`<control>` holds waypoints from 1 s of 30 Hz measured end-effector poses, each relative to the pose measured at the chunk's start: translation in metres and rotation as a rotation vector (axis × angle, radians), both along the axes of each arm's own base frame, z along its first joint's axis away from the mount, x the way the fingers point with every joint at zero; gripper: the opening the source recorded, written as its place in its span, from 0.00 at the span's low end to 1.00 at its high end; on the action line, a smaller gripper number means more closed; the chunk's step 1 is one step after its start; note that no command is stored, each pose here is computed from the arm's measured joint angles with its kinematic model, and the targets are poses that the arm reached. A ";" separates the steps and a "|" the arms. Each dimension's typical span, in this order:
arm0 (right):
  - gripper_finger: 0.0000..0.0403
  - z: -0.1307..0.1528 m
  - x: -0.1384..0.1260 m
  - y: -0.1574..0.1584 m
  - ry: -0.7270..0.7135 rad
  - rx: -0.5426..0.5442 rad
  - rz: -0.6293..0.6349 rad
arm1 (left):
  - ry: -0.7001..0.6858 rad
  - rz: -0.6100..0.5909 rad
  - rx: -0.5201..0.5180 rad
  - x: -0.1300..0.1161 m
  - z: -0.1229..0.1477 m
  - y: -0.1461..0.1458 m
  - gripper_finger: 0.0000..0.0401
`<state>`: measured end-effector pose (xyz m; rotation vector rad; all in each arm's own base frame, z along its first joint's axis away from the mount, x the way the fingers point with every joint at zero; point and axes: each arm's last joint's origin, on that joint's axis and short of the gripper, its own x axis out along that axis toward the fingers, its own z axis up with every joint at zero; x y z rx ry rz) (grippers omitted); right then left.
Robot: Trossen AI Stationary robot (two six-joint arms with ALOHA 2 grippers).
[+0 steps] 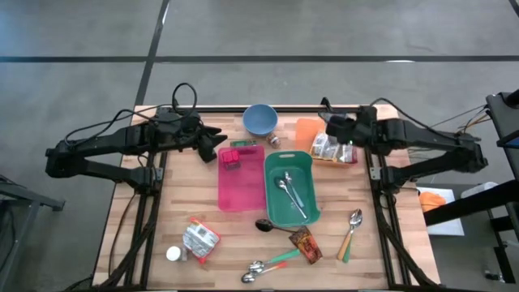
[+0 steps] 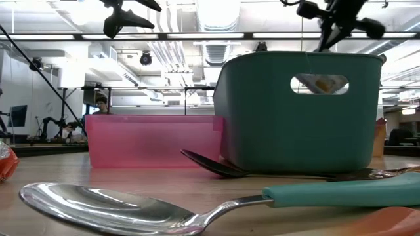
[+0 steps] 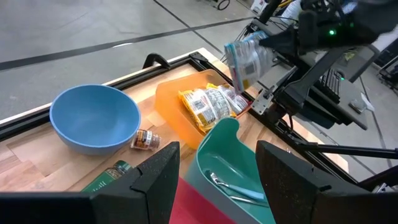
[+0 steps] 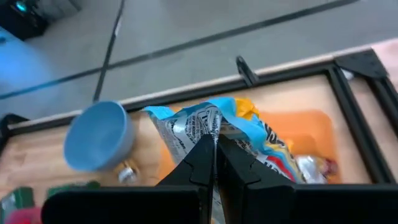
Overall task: Pick & Place Food Item
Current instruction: Put the blue noodle pack into the orange bin
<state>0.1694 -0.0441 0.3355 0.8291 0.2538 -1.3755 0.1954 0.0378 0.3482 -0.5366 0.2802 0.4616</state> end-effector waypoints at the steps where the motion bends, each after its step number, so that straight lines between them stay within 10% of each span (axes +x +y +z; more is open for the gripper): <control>1: 0.02 0.000 0.003 -0.004 -0.006 -0.011 0.000 | 0.000 0.000 0.000 0.000 0.000 0.000 0.53; 30: 0.02 -0.076 0.090 -0.048 0.149 0.147 -0.039 | -0.006 0.000 0.001 0.000 0.000 0.000 0.53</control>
